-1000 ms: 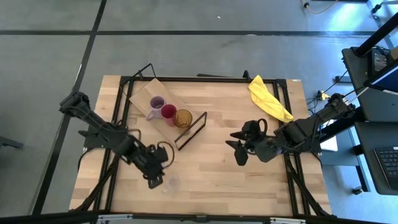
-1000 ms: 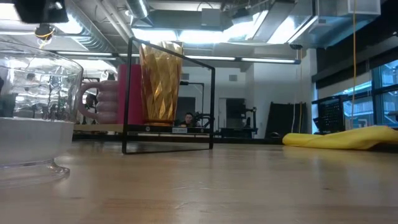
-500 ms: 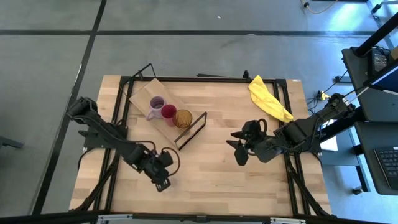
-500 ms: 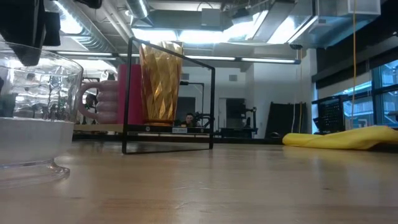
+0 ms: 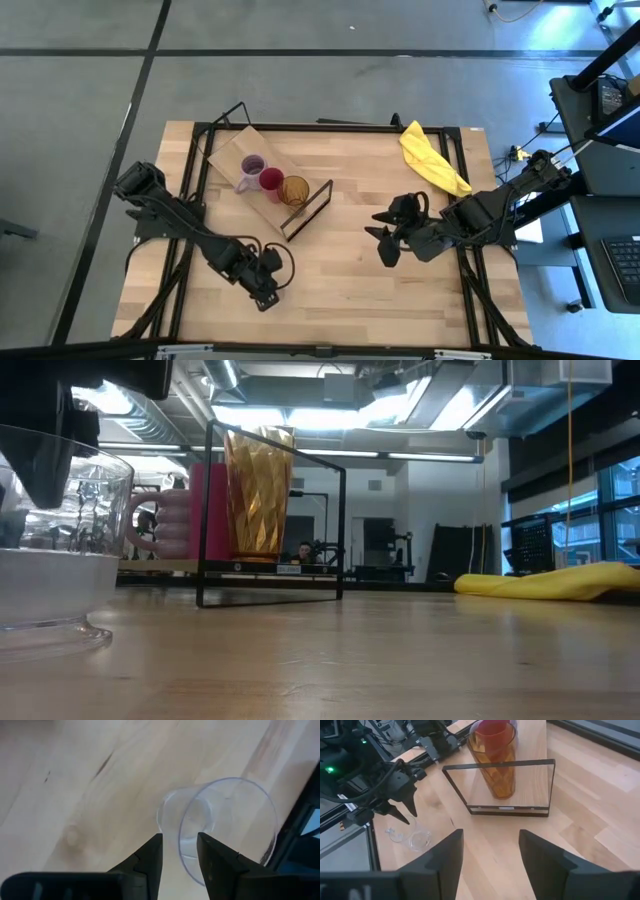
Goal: Stack small to large cups/mugs on shelf
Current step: Put the transparent cup on the shelf
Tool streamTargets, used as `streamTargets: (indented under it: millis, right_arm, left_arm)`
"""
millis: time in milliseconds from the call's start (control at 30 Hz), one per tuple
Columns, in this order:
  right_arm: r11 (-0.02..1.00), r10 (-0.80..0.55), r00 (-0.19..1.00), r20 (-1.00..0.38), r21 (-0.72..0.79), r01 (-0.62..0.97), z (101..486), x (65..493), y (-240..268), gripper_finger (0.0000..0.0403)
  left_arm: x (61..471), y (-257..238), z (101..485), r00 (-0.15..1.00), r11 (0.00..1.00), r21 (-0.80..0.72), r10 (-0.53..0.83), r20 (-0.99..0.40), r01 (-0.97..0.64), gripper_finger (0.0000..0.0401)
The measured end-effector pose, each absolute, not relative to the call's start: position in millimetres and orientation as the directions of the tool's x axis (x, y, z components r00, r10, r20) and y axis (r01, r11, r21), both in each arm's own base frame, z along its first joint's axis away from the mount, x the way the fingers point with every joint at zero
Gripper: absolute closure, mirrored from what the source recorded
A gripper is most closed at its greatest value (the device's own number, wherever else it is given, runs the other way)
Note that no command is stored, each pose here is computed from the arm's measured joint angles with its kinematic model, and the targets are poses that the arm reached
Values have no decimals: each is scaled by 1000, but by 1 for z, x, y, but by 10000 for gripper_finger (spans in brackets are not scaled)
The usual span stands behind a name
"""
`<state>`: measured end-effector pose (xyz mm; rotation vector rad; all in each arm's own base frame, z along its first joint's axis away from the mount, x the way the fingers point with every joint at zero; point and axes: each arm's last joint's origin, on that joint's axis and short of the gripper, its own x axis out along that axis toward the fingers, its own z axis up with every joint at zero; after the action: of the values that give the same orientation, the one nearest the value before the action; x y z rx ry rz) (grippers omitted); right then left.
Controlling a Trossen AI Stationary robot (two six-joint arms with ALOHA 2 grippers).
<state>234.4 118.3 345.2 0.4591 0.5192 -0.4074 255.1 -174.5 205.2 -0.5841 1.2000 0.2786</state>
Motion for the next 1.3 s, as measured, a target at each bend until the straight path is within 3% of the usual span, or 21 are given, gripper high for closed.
streamTargets:
  millis: [333, 700, 833, 1067, 1300]
  right_arm:
    - [828, -264, 772, -578, 275, 489, 342, 232, 117, 209]
    - [819, -258, 756, -602, 279, 501, 340, 230, 116, 221]
    - [809, -262, 750, -608, 285, 514, 340, 230, 115, 231]
    - [809, -268, 749, -607, 281, 517, 340, 230, 115, 237]
    - [807, -271, 749, -605, 282, 520, 340, 230, 115, 238]
  left_arm:
    - [256, -175, 198, 331, 827, -248, -80, -940, -504, 294]
    - [253, -169, 197, 289, 835, -176, -22, -957, -521, 391]
    - [253, -163, 200, 263, 839, -174, -38, -964, -516, 397]
    - [233, -133, 244, 297, 816, -234, -81, -952, -529, 399]
    - [175, -81, 292, 251, 756, -173, -12, -968, -631, 400]
